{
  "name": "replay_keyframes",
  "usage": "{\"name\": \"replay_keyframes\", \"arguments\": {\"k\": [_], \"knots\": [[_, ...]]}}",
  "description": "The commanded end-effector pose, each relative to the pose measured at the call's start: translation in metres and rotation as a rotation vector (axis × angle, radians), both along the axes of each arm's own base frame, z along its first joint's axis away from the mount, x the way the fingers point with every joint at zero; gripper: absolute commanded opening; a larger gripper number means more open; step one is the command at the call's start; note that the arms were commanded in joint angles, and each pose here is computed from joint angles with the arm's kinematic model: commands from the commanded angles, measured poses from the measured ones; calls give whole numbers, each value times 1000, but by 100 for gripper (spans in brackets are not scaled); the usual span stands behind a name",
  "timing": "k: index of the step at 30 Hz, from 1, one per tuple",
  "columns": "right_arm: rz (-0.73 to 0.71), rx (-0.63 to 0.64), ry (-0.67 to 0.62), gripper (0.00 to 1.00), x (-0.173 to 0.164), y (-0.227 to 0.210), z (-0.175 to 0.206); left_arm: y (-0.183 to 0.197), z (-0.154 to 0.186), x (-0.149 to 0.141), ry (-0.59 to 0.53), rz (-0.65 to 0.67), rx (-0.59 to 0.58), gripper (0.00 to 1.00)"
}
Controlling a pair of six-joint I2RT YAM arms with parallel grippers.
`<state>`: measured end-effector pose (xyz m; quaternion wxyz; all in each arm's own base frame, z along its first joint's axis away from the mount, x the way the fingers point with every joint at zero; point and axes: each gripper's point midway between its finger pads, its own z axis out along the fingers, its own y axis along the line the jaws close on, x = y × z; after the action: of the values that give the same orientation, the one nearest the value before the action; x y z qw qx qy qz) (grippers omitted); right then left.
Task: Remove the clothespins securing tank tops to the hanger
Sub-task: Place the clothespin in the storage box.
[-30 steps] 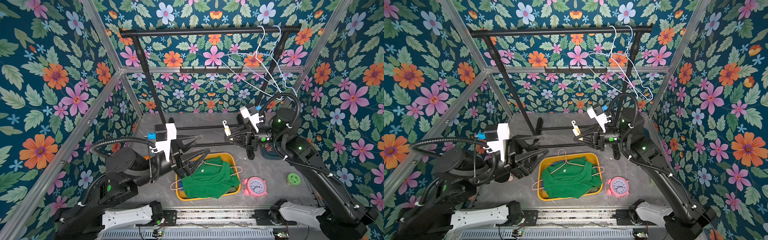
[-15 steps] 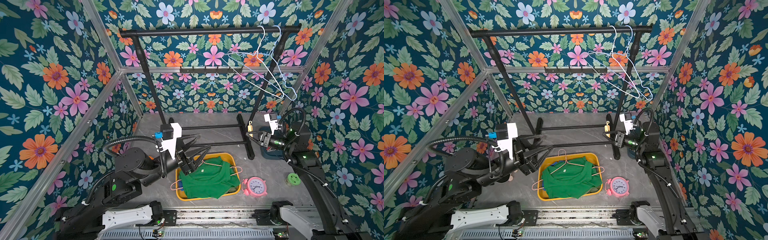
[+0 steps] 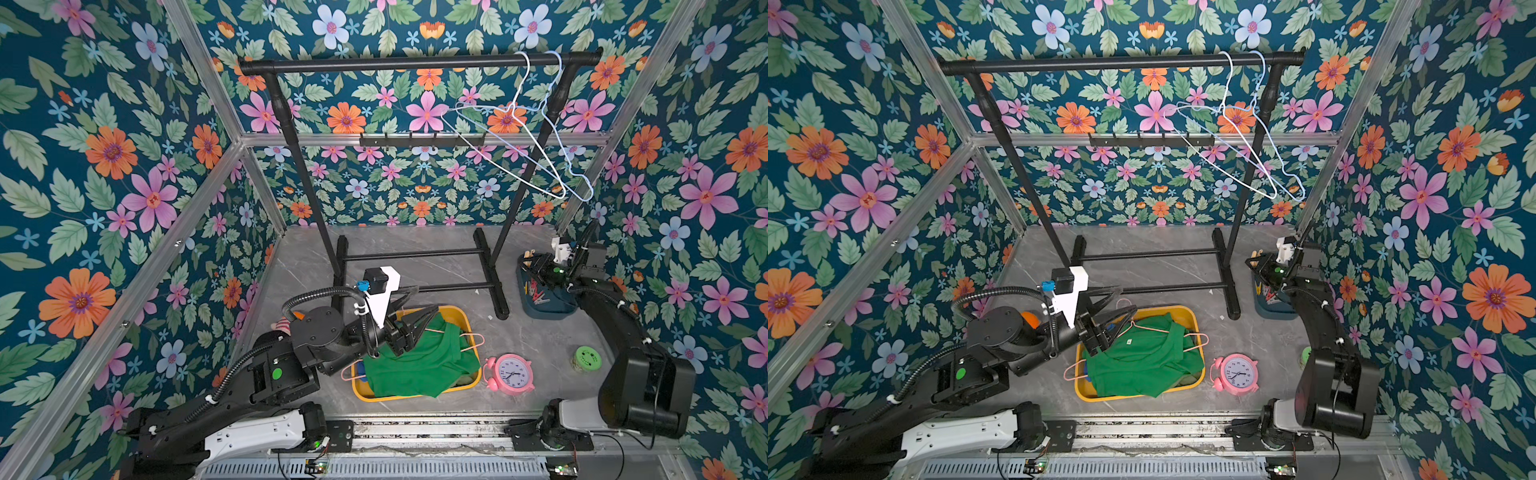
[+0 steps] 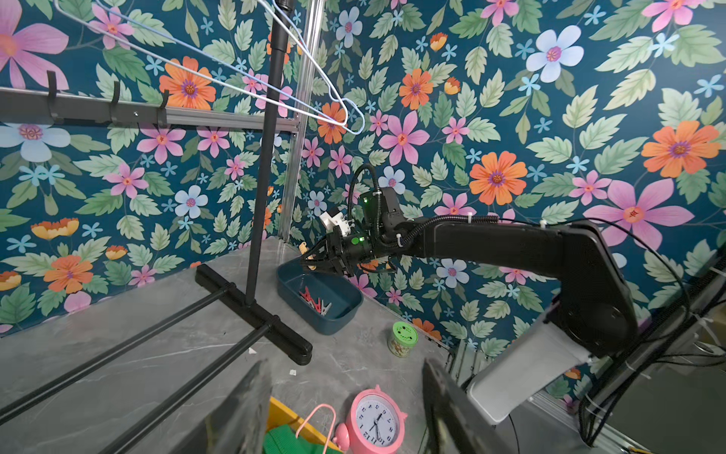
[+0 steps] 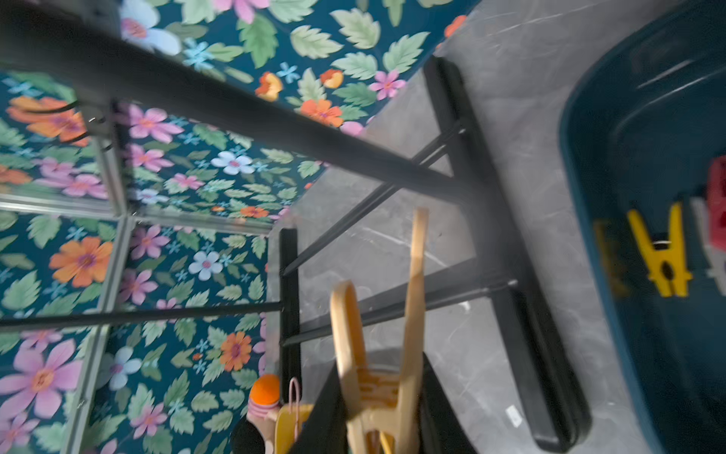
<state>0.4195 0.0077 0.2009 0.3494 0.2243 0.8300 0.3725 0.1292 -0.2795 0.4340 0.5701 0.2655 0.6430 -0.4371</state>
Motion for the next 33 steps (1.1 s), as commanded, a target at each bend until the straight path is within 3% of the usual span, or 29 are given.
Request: {"name": "replay_keyframes", "arguments": {"k": [1, 5, 10, 18, 22, 33], "knots": [[-76, -28, 20, 0, 20, -29, -24, 2, 12, 2, -6, 16, -70, 64], [-105, -22, 167, 0, 32, -49, -78, 2, 5, 4, 0, 23, -66, 64], [-110, -99, 304, 0, 30, -61, -111, 5, -2, 7, 10, 47, -51, 64], [-137, -193, 462, 2, 17, -79, -136, 3, -10, 10, 15, 62, -37, 64], [-144, -199, 510, 10, 15, -81, -147, 2, -12, 9, 17, 56, -34, 65], [-153, -238, 505, 29, 10, -86, -136, -5, -21, 16, 52, 82, -2, 65]]}}
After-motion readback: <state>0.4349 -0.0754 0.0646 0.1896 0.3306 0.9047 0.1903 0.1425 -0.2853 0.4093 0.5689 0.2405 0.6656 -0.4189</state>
